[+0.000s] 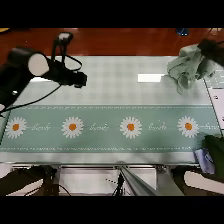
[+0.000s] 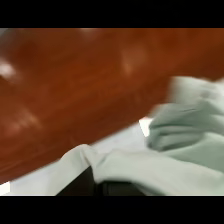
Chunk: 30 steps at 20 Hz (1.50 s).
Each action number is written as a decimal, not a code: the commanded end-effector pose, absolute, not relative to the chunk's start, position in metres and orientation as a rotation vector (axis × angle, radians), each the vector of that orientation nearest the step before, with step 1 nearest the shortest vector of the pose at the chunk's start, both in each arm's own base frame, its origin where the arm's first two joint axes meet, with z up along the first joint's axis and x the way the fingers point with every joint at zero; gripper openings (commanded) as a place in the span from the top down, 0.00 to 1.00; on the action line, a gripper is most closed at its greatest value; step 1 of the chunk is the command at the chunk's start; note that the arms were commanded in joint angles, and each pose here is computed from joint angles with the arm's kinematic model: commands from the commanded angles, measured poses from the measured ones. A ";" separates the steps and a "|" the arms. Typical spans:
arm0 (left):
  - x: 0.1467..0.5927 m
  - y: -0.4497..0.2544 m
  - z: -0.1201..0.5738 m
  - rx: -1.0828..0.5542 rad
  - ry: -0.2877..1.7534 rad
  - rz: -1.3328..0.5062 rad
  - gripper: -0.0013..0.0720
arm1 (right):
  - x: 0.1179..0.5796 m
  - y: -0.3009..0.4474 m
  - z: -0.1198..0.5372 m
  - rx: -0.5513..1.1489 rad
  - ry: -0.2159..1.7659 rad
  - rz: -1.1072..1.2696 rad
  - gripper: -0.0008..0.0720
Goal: Fold the shirts.
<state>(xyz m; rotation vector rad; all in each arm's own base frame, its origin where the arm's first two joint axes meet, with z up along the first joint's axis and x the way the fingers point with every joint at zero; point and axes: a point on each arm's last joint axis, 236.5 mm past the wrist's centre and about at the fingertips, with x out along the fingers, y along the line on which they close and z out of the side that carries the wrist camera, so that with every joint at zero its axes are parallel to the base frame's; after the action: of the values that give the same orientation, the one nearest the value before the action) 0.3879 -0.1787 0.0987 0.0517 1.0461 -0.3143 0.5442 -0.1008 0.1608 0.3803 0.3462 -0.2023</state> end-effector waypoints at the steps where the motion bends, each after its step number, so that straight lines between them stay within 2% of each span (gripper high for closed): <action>1: 0.384 -0.177 0.176 0.068 0.933 -0.353 0.47 | 0.481 -0.058 0.285 0.223 0.183 -0.092 0.95; 4: 0.370 -0.171 0.278 0.024 0.729 -0.380 0.46 | 0.406 -0.012 0.391 0.183 -0.050 0.013 0.95; 7: 0.332 -0.154 0.377 -0.026 0.492 -0.405 0.46 | 0.326 0.014 0.455 0.183 -0.208 0.090 0.95; 10: 0.286 -0.134 0.429 -0.057 0.346 -0.419 0.46 | 0.273 0.021 0.471 0.171 -0.240 0.116 0.95; 12: 0.265 -0.124 0.436 -0.059 0.333 -0.420 0.46 | 0.259 0.019 0.461 0.128 -0.190 0.097 0.95; 15: 0.251 -0.118 0.412 -0.033 0.444 -0.411 0.46 | 0.261 0.019 0.422 0.093 -0.025 0.082 0.95; 19: 0.251 -0.118 0.356 0.011 0.642 -0.392 0.46 | 0.287 0.040 0.341 0.042 0.305 0.169 0.95; 24: 0.263 -0.124 0.273 0.060 0.864 -0.366 0.46 | 0.312 0.135 0.269 0.299 0.651 0.551 0.95; 27: 0.265 -0.124 0.224 0.104 0.978 -0.360 0.46 | 0.317 0.182 0.216 0.184 0.820 0.644 0.95; 30: 0.264 -0.124 0.191 0.124 1.052 -0.353 0.46 | 0.301 0.258 0.158 0.031 0.969 0.762 0.95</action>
<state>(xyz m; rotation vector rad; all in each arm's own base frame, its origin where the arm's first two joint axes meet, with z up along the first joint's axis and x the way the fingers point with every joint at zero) 0.2670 -0.1255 0.2268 0.0967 0.9652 -0.3613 0.3190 0.1970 0.2111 0.1460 0.8158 0.6556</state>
